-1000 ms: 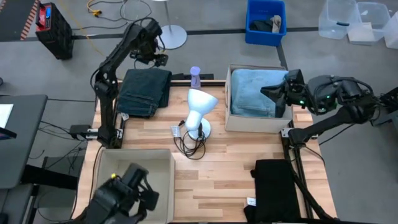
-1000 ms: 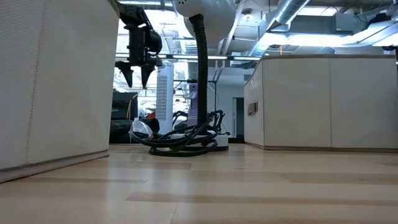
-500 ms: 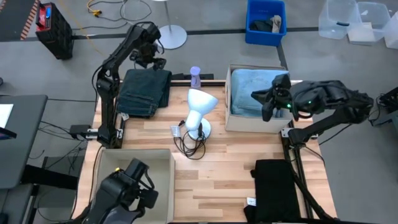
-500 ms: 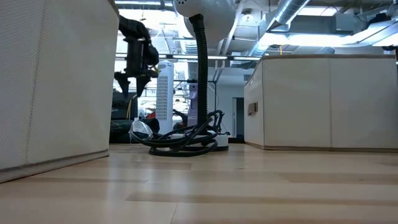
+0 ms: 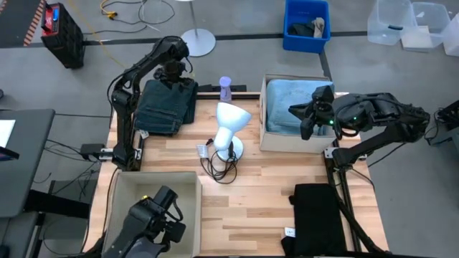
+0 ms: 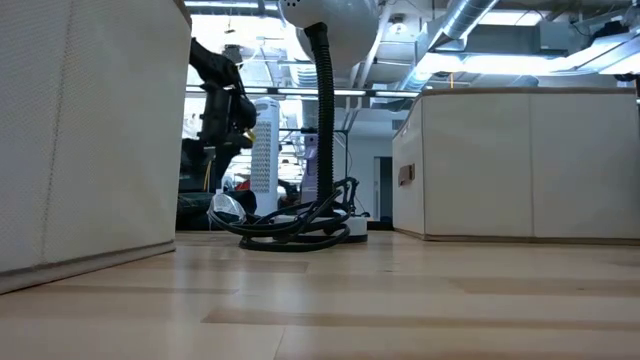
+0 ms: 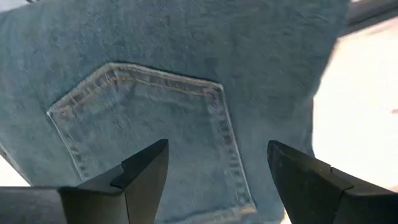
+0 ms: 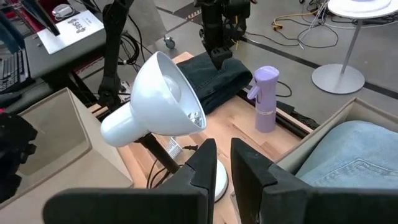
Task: Sort clothes
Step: Put the dark blue pants into the bottom laundry organizer
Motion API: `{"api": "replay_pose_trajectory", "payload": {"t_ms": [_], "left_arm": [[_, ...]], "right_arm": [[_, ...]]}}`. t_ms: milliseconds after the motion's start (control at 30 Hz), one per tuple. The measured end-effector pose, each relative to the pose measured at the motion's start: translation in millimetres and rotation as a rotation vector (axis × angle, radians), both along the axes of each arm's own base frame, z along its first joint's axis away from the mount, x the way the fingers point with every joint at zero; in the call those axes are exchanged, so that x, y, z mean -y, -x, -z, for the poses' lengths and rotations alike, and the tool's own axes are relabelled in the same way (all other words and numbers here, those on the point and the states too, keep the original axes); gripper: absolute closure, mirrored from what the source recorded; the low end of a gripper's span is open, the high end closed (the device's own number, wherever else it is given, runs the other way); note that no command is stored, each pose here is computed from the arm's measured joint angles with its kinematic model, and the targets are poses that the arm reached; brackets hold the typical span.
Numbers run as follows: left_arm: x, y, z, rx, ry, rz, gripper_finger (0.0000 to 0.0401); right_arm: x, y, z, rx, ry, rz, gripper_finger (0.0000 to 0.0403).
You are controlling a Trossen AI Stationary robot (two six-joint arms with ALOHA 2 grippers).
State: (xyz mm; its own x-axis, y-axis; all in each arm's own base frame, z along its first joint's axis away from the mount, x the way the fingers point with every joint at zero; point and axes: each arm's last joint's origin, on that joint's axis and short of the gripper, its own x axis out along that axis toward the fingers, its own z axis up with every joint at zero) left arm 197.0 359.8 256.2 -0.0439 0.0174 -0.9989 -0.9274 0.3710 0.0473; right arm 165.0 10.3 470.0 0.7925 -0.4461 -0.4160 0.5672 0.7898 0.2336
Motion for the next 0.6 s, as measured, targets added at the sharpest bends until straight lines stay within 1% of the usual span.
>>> {"api": "replay_pose_trajectory", "payload": {"t_ms": [133, 267, 467, 600], "left_arm": [[-0.7, 4.5, 9.2, -0.031, 0.011, -0.008, 0.0133], [-1.3, 8.6, 12.6, -0.022, 0.034, -0.025, 0.0133], [0.7, 8.7, 10.5, -0.016, 0.057, -0.020, 0.0133], [1.3, 5.9, 0.7, -0.007, 0.044, -0.002, 0.0133]], "right_arm": [[0.1, -0.1, 0.1, 0.005, -0.011, 0.006, 0.0340], [0.1, 0.0, 0.1, 0.005, -0.011, 0.006, 0.0340], [0.1, 0.0, 0.1, 0.006, -0.012, 0.007, 0.0340], [0.1, 0.0, 0.1, 0.006, -0.013, 0.007, 0.0340]]}}
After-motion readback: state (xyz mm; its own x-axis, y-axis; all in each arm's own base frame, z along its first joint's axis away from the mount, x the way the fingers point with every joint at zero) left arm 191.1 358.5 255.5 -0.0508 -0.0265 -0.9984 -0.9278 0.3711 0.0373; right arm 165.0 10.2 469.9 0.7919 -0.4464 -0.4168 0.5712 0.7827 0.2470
